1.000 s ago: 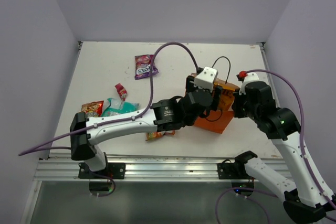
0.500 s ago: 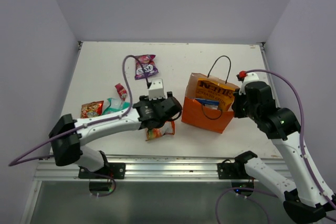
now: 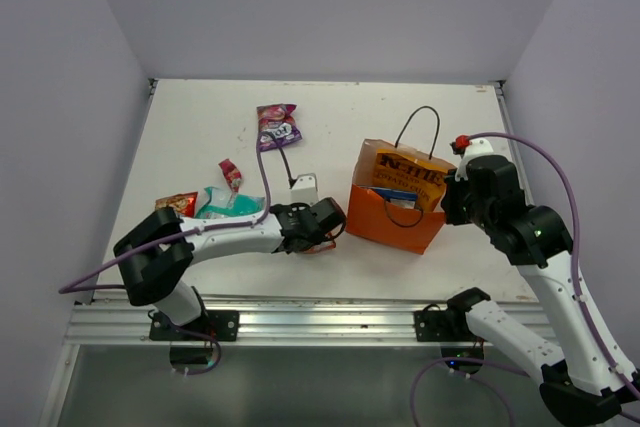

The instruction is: Place the snacks into the paper bag

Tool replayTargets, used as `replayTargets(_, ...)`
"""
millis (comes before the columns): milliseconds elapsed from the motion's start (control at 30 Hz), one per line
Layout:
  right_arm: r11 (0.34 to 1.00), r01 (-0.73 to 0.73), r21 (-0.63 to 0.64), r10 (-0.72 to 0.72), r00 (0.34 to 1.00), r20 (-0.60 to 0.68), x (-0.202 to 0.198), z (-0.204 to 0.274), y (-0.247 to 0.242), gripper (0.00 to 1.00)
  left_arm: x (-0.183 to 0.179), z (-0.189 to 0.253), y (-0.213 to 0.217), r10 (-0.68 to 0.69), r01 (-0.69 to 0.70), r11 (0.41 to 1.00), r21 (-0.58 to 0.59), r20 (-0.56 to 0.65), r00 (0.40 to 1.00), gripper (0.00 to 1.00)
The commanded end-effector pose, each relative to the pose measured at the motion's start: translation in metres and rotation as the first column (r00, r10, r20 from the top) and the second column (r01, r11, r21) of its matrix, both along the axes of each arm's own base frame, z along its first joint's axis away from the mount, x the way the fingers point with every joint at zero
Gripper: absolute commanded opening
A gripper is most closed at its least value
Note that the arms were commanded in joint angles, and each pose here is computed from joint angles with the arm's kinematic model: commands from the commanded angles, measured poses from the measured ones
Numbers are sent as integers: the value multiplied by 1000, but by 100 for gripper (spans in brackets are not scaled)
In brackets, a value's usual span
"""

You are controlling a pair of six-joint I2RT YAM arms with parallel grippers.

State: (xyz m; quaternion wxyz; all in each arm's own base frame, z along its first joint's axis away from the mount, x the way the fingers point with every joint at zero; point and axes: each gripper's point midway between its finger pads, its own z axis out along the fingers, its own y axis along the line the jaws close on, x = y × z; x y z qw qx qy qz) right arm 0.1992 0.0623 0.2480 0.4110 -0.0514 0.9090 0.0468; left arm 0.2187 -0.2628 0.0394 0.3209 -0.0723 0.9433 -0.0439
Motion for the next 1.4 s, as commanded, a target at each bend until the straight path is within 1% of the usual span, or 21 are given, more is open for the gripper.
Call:
replayTargets(0, 999, -34, 13, 34, 999, 29, -1, 8, 4, 0, -4, -10, 10, 20, -18, 998, 52, -37, 999, 0)
replayTargets(100, 999, -31, 13, 31, 999, 27, 0, 7, 4, 0, 8, 48, 31, 94, -102, 988, 120, 71, 993, 0)
replayTargets(200, 999, -34, 12, 34, 999, 27, 0, 7, 4, 0, 33, 167, 12, 157, -152, 988, -39, 281, 947, 0)
replayTargets(267, 999, -34, 14, 34, 999, 25, 0, 7, 5, 0, 36, 222, 1, 131, -113, 991, -69, 400, 907, 0)
replayTargets(300, 999, -34, 13, 34, 999, 22, 0, 6, 5, 0, 39, 268, -16, 147, -82, 984, -158, 457, 877, 0)
replayTargets(333, 999, -34, 12, 33, 999, 24, 0, 7, 4, 0, 33, 288, -30, 116, -31, 984, -177, 493, 862, 0)
replayTargets(367, 999, -35, 12, 35, 999, 24, 0, 7, 5, 0, 31, 306, -38, 46, 29, 991, -131, 535, 844, 0)
replayTargets(400, 999, -35, 12, 35, 999, 24, 0, 7, 5, 0, 33, 337, -62, 53, 89, 973, -212, 581, 812, 0)
replayTargets(467, 999, -32, 12, 32, 999, 26, 0, 7, 4, 0, 23, 356, -87, -59, 219, 959, -179, 630, 775, 0)
replayTargets(500, 999, -34, 11, 34, 999, 24, 0, 7, 4, 0, 21, 370, -104, -50, 259, 940, -222, 660, 750, 0)
replayTargets(633, 1000, -26, 8, 26, 999, 29, -1, 8, 2, 0, -1, 366, -155, -196, 429, 884, -187, 684, 703, 0)
replayTargets(833, 1000, -23, 7, 22, 999, 28, -1, 8, 2, 0, -8, 316, -203, -346, 536, 835, -124, 639, 687, 0)
replayTargets(967, 1000, -25, 8, 25, 999, 31, -1, 9, 2, 0, -6, 289, -209, -383, 537, 840, -77, 616, 688, 0)
replayTargets(1100, 1000, -27, 6, 27, 999, 27, -1, 7, 2, 0, -4, 294, -203, -374, 522, 850, -66, 620, 689, 0)
replayTargets(1133, 1000, -28, 6, 28, 999, 25, -1, 7, 3, 0, -2, 297, -200, -373, 516, 855, -56, 625, 686, 11)
replayTargets(1167, 1000, -27, 6, 26, 999, 25, -1, 7, 2, 0, -2, 307, -196, -361, 510, 858, -62, 633, 684, 29)
replayTargets(1200, 1000, -30, 5, 30, 999, 23, -1, 7, 3, 0, -1, 312, -192, -351, 499, 864, -62, 637, 686, 64)
replayTargets(1233, 1000, -30, 6, 30, 999, 25, -1, 7, 3, 0, 2, 320, -184, -321, 470, 880, -65, 647, 691, 77)
replayTargets(1267, 1000, -29, 6, 29, 999, 25, -1, 7, 3, 0, 2, 336, -173, -293, 450, 890, -78, 659, 693, 95)
replayTargets(1300, 1000, -30, 6, 30, 999, 25, -1, 7, 3, 0, 4, 344, -163, -266, 422, 903, -81, 664, 699, 100)
replayTargets(1367, 1000, -29, 9, 29, 999, 28, -1, 8, 3, 0, 10, 357, -124, -160, 297, 950, -95, 668, 726, 100)
